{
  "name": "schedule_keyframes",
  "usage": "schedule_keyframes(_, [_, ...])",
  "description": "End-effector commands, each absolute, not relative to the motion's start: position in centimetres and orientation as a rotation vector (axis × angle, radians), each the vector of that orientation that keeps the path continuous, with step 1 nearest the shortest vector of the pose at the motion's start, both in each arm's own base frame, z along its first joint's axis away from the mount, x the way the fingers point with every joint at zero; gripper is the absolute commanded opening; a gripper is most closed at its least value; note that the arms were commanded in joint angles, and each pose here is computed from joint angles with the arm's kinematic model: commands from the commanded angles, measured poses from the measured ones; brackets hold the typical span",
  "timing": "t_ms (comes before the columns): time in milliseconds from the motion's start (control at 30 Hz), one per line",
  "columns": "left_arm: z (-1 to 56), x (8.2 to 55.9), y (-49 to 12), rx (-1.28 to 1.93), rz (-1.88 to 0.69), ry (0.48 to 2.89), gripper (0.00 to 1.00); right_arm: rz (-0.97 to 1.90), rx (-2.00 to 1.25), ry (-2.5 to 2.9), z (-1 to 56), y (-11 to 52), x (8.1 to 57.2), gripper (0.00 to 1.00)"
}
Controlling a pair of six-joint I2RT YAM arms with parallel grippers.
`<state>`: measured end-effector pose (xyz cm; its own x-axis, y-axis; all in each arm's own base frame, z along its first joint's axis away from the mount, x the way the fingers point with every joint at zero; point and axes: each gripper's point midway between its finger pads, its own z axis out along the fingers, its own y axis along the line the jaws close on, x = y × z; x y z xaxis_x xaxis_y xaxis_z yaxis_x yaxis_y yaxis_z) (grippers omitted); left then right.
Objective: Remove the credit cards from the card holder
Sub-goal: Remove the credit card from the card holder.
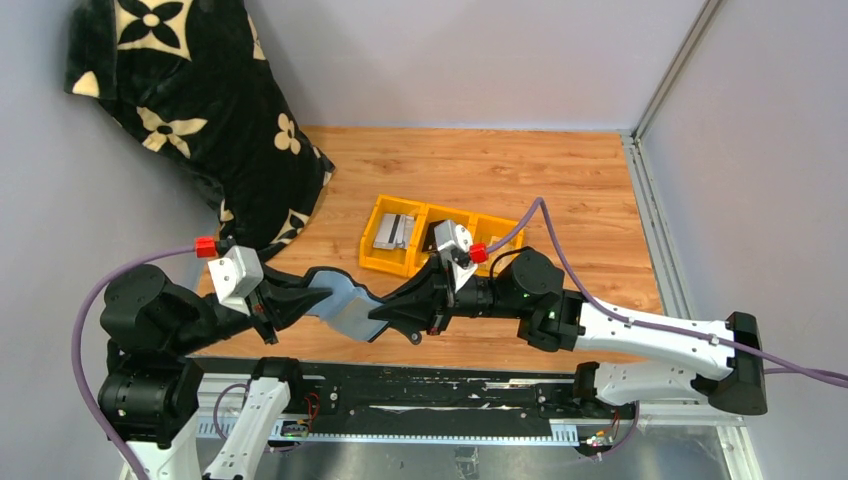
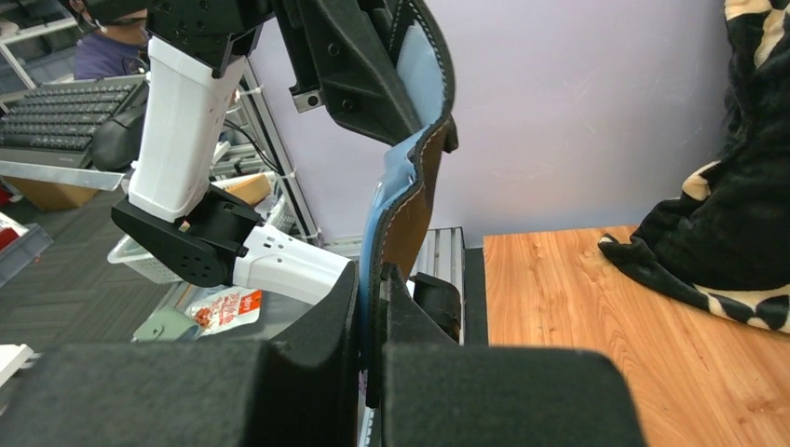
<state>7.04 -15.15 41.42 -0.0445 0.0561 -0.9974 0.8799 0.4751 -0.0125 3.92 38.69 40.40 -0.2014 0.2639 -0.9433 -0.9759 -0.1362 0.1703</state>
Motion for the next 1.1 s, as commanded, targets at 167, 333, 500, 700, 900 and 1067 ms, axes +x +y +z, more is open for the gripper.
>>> schedule_keyframes(167, [40.8,7.5,-14.9,0.887,-0.77,1.453,0.0,1.578,-1.023,0.977,43.8,39.9,1.8,0.01])
schedule_keyframes(333, [42.0,6.8,-15.1,0.892,-0.791,1.431,0.0,1.544,-1.002,1.066,42.3,39.9,2.7,0.24])
schedule_keyframes(500, [44.3,6.4,-15.4,0.854,-0.834,1.392,0.0,1.521,-0.994,1.146,40.6,39.4,3.1,0.39])
schedule_keyframes(700, [46.2,6.1,-15.7,0.806,-0.877,1.341,0.0,1.504,-0.993,1.158,39.8,38.5,3.1,0.48])
schedule_keyframes(900, [47.0,6.0,-15.9,0.782,-0.903,1.326,0.0,1.468,-0.956,1.133,40.4,37.1,3.6,0.42])
schedule_keyframes(1067, [47.5,5.9,-16.0,0.772,-0.93,1.326,0.0,1.451,-0.935,1.114,41.2,36.8,3.9,0.25])
